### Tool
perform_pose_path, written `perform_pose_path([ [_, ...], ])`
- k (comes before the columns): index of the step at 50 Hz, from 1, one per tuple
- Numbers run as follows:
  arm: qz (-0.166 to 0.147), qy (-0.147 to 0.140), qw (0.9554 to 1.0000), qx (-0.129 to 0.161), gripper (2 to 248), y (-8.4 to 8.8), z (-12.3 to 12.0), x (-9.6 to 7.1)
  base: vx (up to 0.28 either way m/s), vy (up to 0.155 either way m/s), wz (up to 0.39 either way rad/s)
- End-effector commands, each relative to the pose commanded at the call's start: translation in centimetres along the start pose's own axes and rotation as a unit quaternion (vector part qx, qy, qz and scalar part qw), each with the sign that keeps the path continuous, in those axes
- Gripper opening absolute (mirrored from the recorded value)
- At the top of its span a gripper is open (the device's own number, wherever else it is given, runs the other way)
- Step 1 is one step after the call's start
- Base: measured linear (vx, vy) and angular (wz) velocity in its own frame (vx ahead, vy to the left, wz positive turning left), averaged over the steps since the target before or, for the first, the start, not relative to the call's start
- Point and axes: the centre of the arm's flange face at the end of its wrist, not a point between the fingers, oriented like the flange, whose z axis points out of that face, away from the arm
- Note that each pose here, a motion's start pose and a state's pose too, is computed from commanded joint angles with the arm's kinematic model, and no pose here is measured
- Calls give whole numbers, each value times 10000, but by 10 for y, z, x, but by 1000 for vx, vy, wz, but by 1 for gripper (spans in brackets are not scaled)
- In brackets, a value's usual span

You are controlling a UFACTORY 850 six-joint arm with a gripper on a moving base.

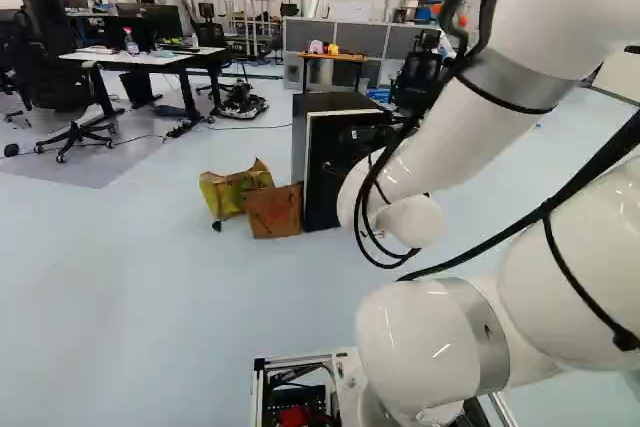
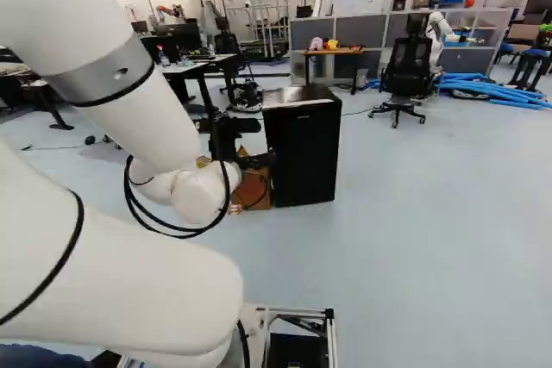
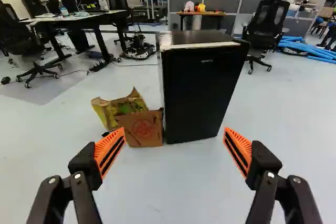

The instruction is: Grab a drink from the fridge

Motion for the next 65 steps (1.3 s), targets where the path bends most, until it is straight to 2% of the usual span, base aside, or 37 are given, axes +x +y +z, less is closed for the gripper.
perform_pose_path([
  [40,0,0,10000,0,247,0,0,0,124,-58,5],
  [65,0,0,10000,0,247,0,0,0,109,-42,102],
])
